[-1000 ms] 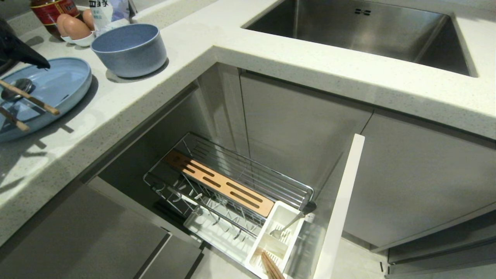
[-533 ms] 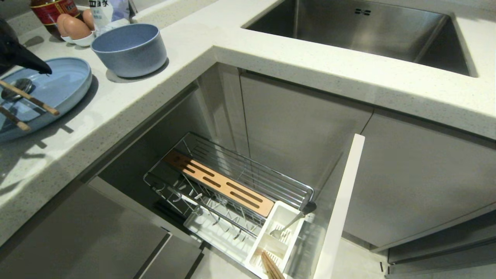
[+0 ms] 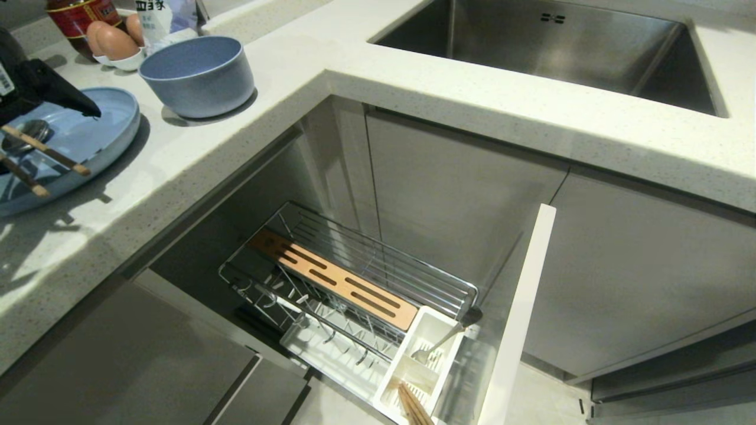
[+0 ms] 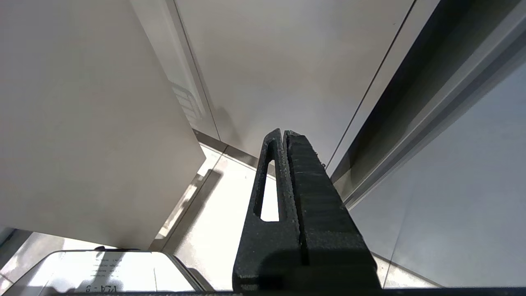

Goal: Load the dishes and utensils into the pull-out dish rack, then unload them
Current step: Pick up the chopsticks and place it in the cupboard

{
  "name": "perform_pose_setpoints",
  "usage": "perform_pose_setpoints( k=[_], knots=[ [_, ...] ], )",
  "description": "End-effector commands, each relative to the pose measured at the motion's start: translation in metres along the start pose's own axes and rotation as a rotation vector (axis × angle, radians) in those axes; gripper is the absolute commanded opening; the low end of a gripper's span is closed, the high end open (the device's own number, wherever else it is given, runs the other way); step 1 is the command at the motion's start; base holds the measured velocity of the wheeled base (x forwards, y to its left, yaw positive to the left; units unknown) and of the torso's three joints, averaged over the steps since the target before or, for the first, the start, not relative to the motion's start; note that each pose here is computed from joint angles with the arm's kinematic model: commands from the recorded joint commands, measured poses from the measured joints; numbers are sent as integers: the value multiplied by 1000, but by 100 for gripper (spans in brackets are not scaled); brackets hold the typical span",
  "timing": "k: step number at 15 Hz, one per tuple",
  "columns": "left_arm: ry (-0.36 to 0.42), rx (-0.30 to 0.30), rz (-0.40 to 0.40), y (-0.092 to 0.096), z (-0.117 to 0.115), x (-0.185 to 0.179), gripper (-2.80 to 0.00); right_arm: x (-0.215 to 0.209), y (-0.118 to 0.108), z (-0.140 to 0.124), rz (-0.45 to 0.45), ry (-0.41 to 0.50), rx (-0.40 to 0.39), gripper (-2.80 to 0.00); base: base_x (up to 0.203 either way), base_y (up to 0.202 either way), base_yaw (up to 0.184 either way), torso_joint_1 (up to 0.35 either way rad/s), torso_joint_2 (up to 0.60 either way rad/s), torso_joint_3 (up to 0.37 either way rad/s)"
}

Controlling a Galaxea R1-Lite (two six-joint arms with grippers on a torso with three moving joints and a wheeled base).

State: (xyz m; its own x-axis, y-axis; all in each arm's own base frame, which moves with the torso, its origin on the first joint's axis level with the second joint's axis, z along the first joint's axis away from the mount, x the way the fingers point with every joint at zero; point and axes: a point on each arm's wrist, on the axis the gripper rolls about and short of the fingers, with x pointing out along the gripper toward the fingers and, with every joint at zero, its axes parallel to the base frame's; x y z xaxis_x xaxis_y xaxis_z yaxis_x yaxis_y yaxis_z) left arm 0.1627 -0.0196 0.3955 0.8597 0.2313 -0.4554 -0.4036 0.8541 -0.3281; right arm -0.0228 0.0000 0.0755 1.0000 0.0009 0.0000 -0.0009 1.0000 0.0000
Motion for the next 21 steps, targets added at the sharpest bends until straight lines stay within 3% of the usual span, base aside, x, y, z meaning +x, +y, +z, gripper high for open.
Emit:
perform_pose_setpoints(
  k=[1, 18, 19, 21],
  knots=[
    [16, 3, 13, -2, -1, 7, 0, 0, 0, 0, 1, 0, 0, -280, 0, 0, 0, 0, 0, 0],
    [29, 5, 43, -7, -3, 20, 0, 0, 0, 0, 0, 0, 0, -280, 0, 0, 0, 0, 0, 0],
    [31, 7, 46, -8, -3, 21, -280, 0, 0, 0, -1, 0, 0, -280, 0, 0, 0, 0, 0, 0],
    [34, 8, 48, -8, -3, 23, -280, 0, 0, 0, 0, 0, 0, -280, 0, 0, 0, 0, 0, 0]
  ],
)
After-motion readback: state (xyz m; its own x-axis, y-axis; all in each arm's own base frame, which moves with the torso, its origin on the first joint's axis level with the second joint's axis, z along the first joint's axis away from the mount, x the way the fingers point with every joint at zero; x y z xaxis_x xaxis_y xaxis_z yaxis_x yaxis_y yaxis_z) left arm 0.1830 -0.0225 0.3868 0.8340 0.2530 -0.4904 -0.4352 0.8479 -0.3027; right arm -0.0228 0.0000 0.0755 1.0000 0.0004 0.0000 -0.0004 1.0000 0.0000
